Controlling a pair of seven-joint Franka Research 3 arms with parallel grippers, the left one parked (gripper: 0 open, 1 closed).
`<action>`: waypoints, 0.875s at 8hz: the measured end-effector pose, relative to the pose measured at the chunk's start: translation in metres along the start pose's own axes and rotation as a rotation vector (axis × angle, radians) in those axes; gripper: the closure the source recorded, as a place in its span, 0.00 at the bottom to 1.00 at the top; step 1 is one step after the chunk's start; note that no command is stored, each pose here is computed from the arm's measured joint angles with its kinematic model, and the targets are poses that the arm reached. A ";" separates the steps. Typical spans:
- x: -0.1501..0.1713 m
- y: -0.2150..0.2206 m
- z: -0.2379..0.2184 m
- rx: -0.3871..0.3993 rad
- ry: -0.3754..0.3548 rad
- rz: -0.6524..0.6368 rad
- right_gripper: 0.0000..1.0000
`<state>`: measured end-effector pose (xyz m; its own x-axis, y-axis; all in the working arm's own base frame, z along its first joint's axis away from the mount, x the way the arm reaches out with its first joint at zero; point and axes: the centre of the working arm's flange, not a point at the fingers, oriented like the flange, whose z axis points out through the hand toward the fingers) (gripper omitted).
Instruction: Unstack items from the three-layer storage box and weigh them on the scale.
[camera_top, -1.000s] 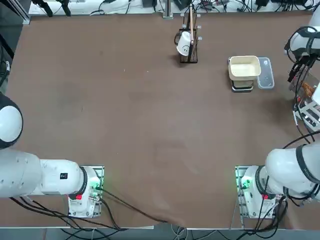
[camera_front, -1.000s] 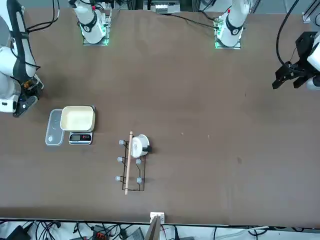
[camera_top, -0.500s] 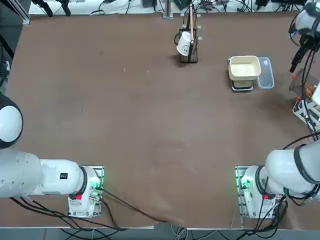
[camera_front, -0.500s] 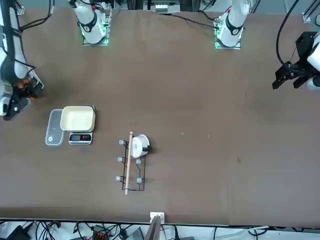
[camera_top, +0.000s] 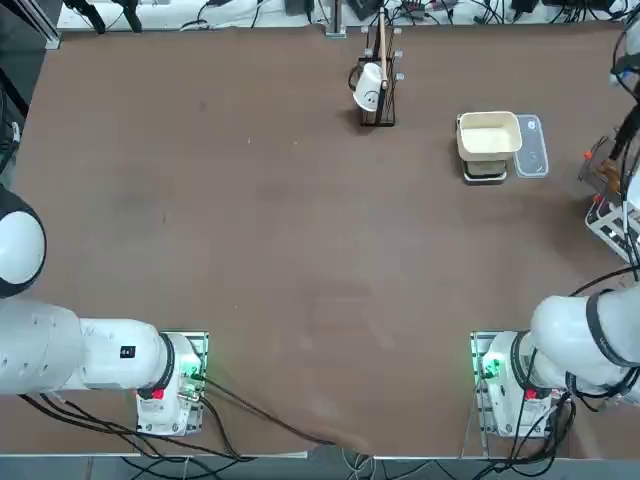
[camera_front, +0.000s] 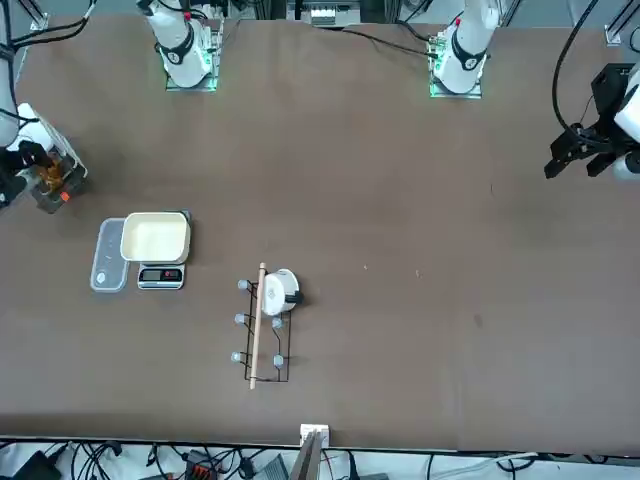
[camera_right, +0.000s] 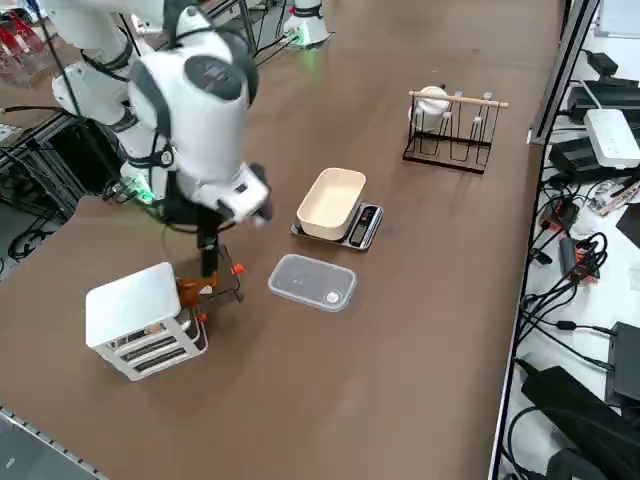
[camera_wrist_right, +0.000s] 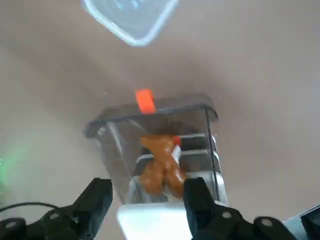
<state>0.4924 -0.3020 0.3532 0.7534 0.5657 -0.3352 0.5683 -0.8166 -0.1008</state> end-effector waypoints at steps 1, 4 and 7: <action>-0.010 0.005 0.017 -0.012 0.020 0.016 0.14; -0.005 0.000 0.049 -0.034 0.048 0.007 0.14; -0.001 0.001 0.061 -0.073 0.080 0.005 0.15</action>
<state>0.4715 -0.3103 0.2960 0.7784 0.5715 -0.2597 0.5852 -0.8104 -0.0295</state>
